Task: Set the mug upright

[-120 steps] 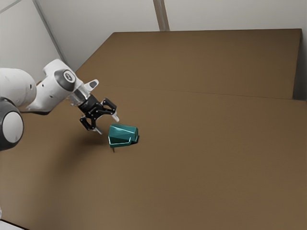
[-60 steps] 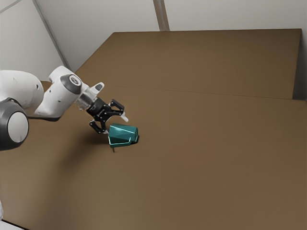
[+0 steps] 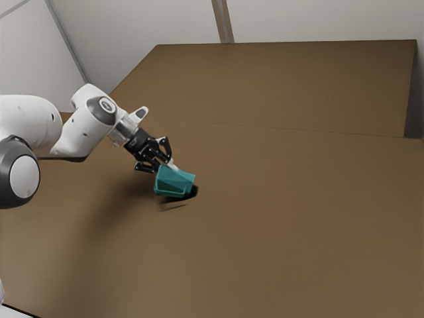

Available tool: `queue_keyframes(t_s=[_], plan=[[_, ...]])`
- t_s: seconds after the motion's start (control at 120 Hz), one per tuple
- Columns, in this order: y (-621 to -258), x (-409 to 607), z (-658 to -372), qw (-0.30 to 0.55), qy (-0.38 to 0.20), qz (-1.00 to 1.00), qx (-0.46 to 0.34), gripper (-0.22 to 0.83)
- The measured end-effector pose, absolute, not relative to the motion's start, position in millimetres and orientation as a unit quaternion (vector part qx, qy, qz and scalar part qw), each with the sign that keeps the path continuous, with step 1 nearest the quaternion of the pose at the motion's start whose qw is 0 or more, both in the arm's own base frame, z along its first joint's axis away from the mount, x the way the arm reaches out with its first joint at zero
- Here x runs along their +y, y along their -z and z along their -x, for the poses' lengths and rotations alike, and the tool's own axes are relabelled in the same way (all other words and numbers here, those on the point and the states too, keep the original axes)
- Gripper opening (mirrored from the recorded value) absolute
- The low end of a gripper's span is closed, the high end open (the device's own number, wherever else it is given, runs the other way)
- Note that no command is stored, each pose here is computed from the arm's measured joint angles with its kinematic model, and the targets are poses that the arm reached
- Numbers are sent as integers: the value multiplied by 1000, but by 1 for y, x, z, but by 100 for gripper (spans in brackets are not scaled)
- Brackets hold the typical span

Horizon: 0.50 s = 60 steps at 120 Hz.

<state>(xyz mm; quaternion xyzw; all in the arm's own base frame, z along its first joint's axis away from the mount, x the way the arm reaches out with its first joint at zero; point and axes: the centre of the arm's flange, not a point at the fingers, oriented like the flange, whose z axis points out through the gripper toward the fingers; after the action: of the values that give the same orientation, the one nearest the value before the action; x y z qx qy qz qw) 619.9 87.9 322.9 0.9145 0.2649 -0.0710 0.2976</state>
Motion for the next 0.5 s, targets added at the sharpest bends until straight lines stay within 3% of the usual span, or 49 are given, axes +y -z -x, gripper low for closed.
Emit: queue_keyframes(t_s=[0.5], plan=[[-346,63,-625,284,58,-928,234,-14]])
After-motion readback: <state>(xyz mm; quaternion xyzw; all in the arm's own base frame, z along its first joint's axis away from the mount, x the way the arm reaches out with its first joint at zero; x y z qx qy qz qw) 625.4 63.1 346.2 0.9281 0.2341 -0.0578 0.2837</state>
